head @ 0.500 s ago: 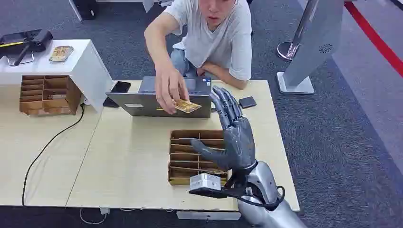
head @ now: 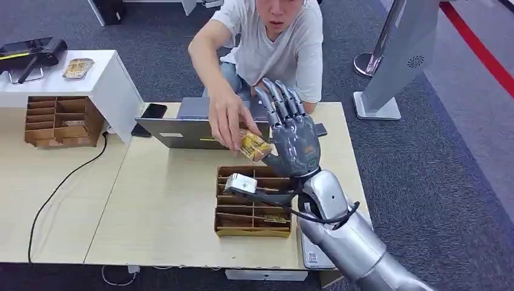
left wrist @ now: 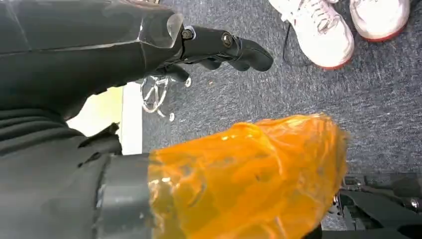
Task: Pass the card to the sensor for recognition and then transmit it.
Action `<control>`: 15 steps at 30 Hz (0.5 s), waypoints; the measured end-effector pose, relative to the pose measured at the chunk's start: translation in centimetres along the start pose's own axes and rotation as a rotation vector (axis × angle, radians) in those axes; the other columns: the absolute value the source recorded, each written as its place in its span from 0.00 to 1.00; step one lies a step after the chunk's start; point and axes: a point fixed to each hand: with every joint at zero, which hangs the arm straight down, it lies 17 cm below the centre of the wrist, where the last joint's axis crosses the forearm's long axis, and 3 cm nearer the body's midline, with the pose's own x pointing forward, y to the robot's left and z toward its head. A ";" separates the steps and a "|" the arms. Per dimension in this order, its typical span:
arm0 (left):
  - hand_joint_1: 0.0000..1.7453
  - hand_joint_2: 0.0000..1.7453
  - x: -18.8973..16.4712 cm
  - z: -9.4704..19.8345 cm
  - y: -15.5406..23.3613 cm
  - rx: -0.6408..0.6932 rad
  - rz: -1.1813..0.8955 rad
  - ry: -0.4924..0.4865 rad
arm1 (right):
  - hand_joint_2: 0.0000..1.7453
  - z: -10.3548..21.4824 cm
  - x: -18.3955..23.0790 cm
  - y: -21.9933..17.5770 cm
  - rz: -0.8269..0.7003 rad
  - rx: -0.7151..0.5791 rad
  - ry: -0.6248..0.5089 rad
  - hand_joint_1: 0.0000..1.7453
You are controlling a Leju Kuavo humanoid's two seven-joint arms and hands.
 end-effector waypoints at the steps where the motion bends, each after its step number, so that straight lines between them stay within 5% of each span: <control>1: 0.00 0.00 0.0 0.0 0.0 0.000 0.000 0.000 | 1.00 0.0 -0.1 0.3 0.004 0.006 0.004 0.00; 15: 0.00 0.00 0.0 0.0 0.0 0.000 0.000 -0.002 | 1.00 0.3 -0.9 2.0 0.018 0.047 0.021 0.00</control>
